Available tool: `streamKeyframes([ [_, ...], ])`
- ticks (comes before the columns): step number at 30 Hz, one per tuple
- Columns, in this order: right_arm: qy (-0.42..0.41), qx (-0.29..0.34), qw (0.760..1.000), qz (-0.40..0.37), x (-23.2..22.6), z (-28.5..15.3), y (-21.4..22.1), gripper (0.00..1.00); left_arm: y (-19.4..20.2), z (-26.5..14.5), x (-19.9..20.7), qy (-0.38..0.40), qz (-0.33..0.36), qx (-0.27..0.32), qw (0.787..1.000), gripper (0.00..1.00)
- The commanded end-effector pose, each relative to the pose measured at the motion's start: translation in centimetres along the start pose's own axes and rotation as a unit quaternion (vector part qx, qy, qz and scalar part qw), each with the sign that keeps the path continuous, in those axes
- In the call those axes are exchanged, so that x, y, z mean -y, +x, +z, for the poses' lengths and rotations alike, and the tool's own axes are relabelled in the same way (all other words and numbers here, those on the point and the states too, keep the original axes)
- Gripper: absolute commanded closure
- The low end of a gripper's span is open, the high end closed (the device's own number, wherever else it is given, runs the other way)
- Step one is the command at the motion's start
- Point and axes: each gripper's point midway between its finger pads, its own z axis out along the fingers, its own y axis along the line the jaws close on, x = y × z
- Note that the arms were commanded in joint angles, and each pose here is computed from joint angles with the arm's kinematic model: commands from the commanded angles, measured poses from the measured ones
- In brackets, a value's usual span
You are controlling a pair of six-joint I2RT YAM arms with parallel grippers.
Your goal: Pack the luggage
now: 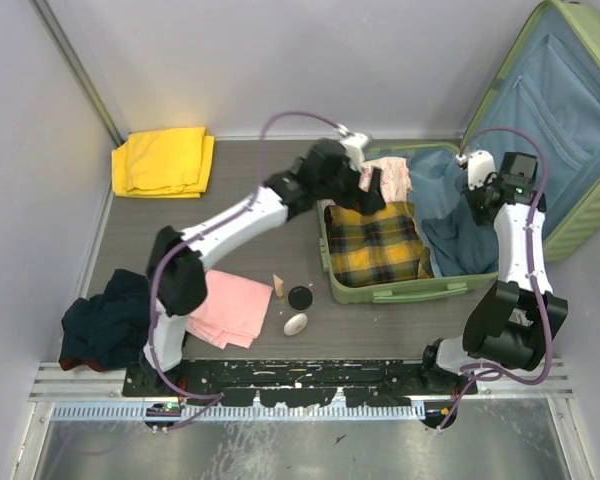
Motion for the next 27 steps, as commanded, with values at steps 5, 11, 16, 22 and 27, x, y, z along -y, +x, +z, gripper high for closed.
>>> streamKeyframes([
  [5, 0.03, -0.024, 0.999, -0.009, -4.5, 1.3, 0.6, 0.85, -5.5, -10.9, -7.8, -0.082, -0.005, 0.051, 0.995, 0.14],
  [11, -0.062, -0.047, 0.997, 0.024, -9.8, 1.6, 1.8, 0.39, -6.3, -14.6, -10.1, -0.114, -0.001, 0.062, 0.992, 0.13],
  [16, -0.139, -0.04, 0.989, 0.037, -11.1, -0.6, 0.1, 0.25, -6.6, -16.4, -11.4, -0.131, 0.0, 0.067, 0.989, 0.13],
  [22, -0.235, -0.006, 0.969, 0.077, -10.4, -3.8, -2.9, 0.28, -6.3, -18.7, -14.2, -0.154, -0.025, 0.062, 0.986, 0.13],
  [27, -0.234, -0.062, 0.966, 0.088, -11.0, -1.6, 0.8, 0.56, -6.1, -21.1, -18.5, -0.192, -0.049, 0.071, 0.978, 0.13],
])
